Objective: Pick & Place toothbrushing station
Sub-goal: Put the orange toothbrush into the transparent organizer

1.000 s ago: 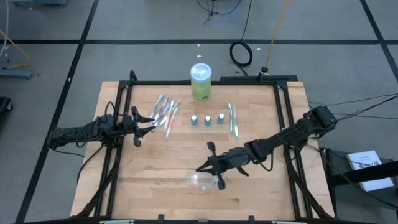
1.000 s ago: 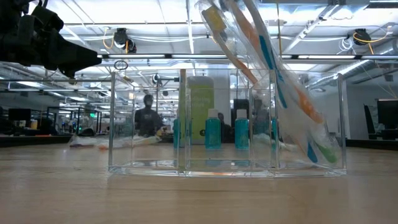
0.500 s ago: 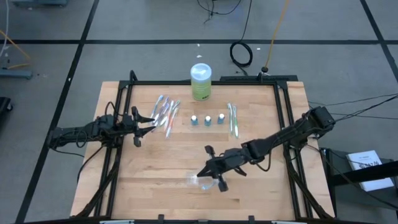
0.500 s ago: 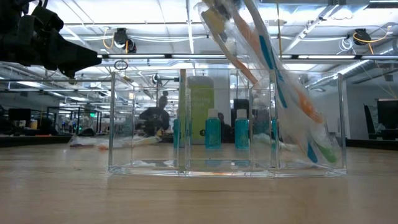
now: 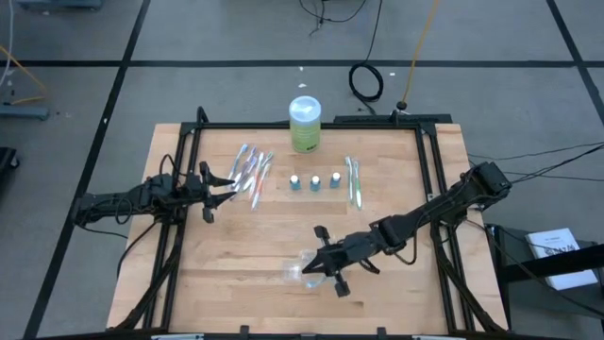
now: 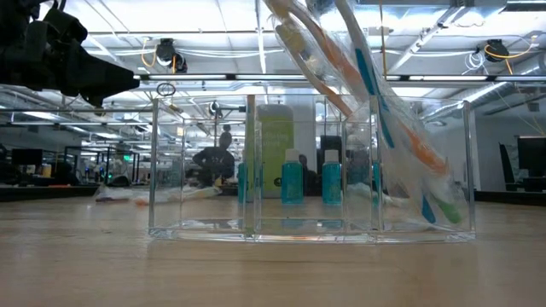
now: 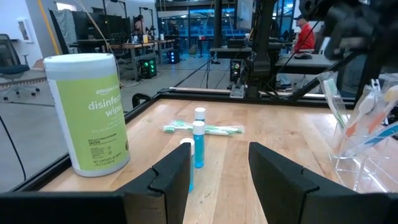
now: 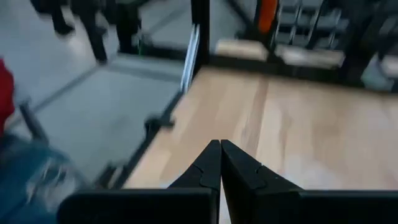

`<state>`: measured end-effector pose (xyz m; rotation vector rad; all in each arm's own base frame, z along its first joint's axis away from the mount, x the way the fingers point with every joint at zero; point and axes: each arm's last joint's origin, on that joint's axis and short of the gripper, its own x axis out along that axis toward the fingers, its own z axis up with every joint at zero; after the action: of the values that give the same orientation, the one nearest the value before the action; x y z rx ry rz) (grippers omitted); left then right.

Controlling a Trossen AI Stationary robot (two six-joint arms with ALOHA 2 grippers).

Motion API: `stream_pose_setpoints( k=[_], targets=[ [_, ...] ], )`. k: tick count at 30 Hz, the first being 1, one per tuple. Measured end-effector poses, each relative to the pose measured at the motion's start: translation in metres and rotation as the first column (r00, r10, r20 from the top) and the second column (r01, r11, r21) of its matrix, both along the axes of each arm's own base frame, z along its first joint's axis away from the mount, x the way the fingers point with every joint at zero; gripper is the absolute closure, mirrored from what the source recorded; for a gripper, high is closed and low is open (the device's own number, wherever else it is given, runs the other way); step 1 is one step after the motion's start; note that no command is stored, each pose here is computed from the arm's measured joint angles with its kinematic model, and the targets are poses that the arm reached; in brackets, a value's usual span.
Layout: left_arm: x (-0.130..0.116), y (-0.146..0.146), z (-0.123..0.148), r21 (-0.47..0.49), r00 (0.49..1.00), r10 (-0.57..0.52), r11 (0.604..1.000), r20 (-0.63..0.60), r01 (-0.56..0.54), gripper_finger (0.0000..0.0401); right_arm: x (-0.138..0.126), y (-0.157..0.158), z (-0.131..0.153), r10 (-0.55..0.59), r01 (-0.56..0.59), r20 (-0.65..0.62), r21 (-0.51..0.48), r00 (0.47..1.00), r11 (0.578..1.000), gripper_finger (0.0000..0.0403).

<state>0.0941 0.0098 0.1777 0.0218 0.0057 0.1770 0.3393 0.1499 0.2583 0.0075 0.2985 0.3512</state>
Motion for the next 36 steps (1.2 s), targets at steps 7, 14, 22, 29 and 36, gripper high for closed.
stream_pose_setpoints(
  k=[7, 14, 22, 29, 36],
  targets=[
    [0.000, 0.000, 0.000, 0.000, 1.000, 0.000, 1.000, 0.000, 0.000, 0.0235, 0.012, -0.031, -0.002, -0.096, 0.097, -0.027, 0.022, 0.995, 0.995, 0.0403],
    [0.000, 0.000, 0.000, 0.000, 1.000, 0.000, 1.000, 0.000, 0.000, 0.0235, 0.012, -0.034, -0.006, -0.044, 0.051, -0.094, 0.076, 0.995, 0.996, 0.0403],
    [0.000, 0.000, 0.000, 0.000, 1.000, 0.000, 1.000, 0.000, 0.000, 0.0235, 0.007, -0.032, -0.014, -0.030, 0.046, -0.198, 0.079, 0.980, 0.996, 0.0403],
    [0.000, 0.000, 0.000, 0.000, 1.000, 0.000, 1.000, 0.000, 0.000, 0.0235, 0.008, -0.030, -0.001, -0.013, 0.020, -0.080, 0.084, 0.997, 0.996, 0.0403],
    [0.000, 0.000, 0.000, 0.000, 1.000, 0.000, 1.000, 0.000, 0.000, 0.0235, 0.011, -0.028, 0.002, 0.007, 0.000, -0.066, 0.114, 0.998, 0.993, 0.0403]
  ],
)
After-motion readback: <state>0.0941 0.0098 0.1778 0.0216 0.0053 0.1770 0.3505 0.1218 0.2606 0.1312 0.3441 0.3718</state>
